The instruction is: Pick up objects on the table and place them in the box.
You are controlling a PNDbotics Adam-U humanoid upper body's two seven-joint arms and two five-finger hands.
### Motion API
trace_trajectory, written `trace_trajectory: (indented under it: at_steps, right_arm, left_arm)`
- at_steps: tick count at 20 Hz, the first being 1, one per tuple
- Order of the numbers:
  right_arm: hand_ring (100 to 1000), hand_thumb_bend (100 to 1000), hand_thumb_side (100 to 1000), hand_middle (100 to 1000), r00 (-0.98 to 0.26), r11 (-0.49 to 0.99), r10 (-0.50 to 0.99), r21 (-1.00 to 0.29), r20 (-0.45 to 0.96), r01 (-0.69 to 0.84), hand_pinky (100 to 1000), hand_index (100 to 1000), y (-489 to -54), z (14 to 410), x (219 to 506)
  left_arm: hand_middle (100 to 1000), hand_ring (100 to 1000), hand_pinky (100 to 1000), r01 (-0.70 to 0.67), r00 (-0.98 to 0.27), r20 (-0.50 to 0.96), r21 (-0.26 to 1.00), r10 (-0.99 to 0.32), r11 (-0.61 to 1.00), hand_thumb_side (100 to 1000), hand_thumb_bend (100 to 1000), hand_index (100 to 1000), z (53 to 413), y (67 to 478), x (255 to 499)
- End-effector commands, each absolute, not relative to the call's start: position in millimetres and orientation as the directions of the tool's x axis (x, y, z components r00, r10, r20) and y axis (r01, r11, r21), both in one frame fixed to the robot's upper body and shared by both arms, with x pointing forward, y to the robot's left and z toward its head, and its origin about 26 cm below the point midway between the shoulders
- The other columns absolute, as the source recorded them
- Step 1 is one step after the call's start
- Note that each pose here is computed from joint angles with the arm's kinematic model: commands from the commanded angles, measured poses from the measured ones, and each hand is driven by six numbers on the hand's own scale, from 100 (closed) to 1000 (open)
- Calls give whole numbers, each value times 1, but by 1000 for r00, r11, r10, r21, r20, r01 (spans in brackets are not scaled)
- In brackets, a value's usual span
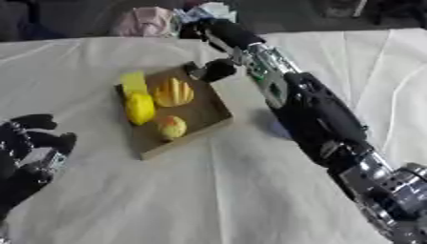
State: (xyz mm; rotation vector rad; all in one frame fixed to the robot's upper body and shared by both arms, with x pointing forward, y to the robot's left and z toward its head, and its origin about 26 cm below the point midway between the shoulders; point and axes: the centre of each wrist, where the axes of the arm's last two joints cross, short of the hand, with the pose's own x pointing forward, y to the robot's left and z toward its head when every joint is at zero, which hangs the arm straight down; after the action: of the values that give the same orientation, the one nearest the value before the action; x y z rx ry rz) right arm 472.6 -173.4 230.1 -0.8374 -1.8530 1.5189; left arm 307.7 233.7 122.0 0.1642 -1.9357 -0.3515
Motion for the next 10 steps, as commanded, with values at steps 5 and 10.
trace_trajectory:
  at_steps: [5, 10]
  right_arm:
    - [772, 202, 364, 878, -716, 156, 697, -984, 48, 86, 739, 955, -216, 274, 416]
    - [783, 184, 360, 887, -773, 154, 632, -987, 64, 44, 752, 961, -241, 277, 367]
  left_arm:
    - [608, 575, 681, -20, -389, 867, 330, -311, 944, 392, 542, 725, 128, 246, 306]
    - [607, 574, 680, -52, -378, 869, 326, -321, 944, 392, 543, 724, 128, 251, 306]
